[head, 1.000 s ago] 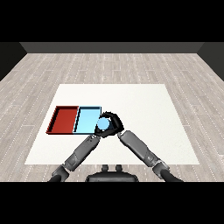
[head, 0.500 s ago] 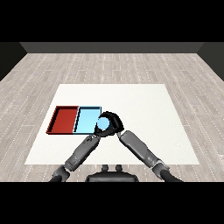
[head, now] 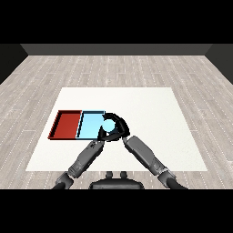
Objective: Pick the blue can and put it in the blue box
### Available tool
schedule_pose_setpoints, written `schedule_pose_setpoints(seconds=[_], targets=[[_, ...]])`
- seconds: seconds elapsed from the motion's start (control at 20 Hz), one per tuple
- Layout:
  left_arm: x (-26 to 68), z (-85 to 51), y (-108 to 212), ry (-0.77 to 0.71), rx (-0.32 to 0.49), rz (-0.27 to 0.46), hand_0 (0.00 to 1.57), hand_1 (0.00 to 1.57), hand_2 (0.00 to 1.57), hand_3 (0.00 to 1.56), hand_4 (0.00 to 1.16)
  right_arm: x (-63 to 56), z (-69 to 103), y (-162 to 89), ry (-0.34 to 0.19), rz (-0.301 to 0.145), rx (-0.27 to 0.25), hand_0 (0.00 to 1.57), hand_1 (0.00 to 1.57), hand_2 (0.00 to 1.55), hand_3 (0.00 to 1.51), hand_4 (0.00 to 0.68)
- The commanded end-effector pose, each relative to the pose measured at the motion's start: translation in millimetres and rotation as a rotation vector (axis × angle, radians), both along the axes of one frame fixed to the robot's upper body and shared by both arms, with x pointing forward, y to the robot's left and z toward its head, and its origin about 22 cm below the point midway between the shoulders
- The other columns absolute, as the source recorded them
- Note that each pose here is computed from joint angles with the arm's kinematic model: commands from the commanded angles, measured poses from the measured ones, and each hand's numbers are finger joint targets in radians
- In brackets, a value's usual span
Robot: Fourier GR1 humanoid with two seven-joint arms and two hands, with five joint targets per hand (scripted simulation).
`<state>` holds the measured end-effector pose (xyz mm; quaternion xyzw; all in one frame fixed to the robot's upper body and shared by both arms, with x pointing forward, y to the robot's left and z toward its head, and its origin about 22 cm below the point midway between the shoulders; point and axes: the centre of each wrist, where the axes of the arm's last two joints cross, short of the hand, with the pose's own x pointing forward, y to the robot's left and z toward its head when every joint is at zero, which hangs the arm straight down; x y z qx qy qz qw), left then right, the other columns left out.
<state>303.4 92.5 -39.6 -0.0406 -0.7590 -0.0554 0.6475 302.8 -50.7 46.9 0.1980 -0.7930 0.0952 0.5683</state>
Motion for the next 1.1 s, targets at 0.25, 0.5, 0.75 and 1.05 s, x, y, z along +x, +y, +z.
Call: schedule_pose_setpoints(seconds=[0.25,0.5,0.75,1.05], targets=[[-3.8,-8.9,-14,-0.007,0.018,0.022,1.57,1.57,1.56,1.49,1.14,-17.9,4.8,-3,0.011,0.004,0.038,0.0,0.0,0.0,0.0,0.0],[6.8,1.2,17,-0.023,0.033,0.022,1.57,1.57,1.57,1.51,1.13,9.2,9.3,-38,0.029,0.007,0.071,0.0,0.0,0.0,0.0,0.0],[4.8,-8.5,13,-0.011,0.064,0.049,1.57,1.57,1.57,1.5,1.13,-1.3,16.2,-43,0.008,-0.027,0.069,0.0,0.0,0.0,0.0,0.0],[9.9,7.4,25,-0.025,0.085,0.066,1.57,1.57,1.57,1.49,1.12,-40.5,15.1,-81,-0.034,-0.095,0.116,0.0,0.0,0.0,0.0,0.0]])
